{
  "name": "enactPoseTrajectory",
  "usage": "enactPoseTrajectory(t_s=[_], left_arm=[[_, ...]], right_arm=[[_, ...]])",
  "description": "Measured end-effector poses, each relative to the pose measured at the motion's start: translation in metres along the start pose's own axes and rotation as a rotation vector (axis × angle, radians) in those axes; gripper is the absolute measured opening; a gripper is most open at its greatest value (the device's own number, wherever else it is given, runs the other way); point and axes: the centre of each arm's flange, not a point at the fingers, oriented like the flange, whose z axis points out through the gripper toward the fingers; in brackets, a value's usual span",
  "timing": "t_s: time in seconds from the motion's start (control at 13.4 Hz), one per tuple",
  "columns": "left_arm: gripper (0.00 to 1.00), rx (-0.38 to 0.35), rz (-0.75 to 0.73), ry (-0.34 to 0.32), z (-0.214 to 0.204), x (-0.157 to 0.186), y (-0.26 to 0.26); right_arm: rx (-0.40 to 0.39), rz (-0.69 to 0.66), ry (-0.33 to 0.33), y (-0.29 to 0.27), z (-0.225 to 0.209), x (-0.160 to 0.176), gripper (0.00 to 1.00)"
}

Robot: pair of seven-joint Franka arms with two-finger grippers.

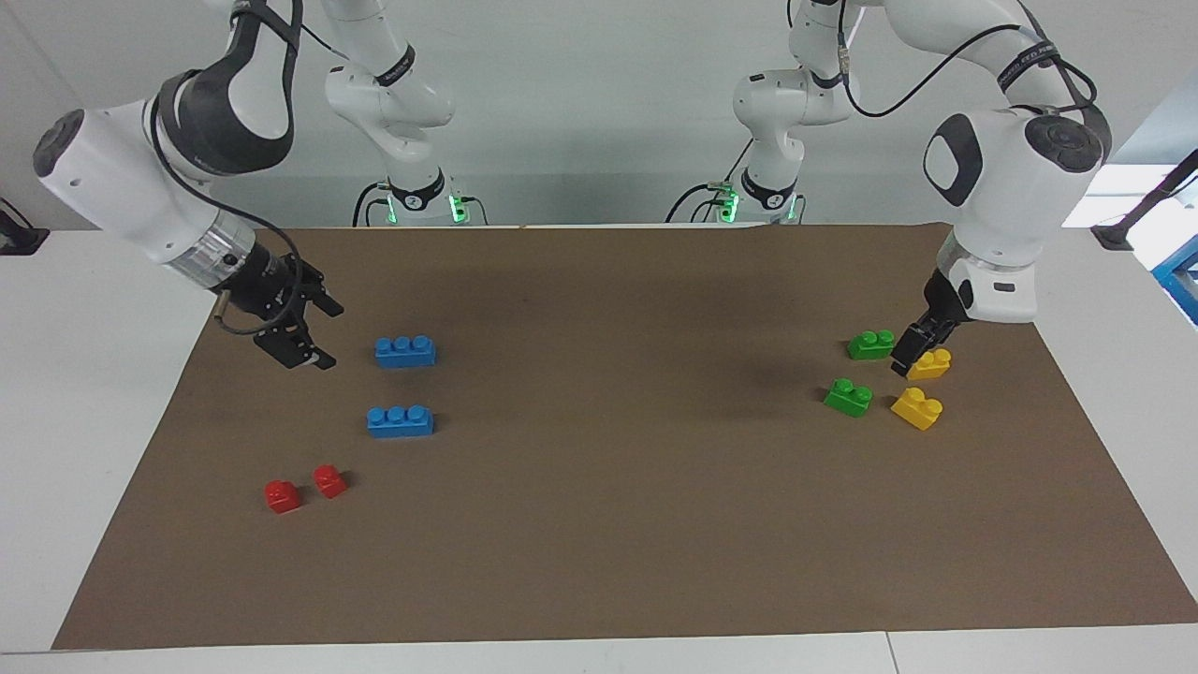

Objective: Remove green block with left arm and hold with right
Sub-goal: 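Set the green brick down with the left gripper while the right gripper sets blue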

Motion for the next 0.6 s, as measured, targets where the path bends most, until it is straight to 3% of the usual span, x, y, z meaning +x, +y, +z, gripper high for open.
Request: enactPoseTrajectory(t_s=[0.22,0.6], left_arm=[[1.00,0.007,0.148,-0.016,-0.029,-0.018,-0.007],[1.00,0.016,0.194,-0.058,-0.066,-0.032,-0.010]], right_arm=[[-0.022,-0.220,0.067,0.012,-0.028,-0.033,0.99],[-0.099,-0.624,0.123,0.028,-0.064,-0.046,1.00]])
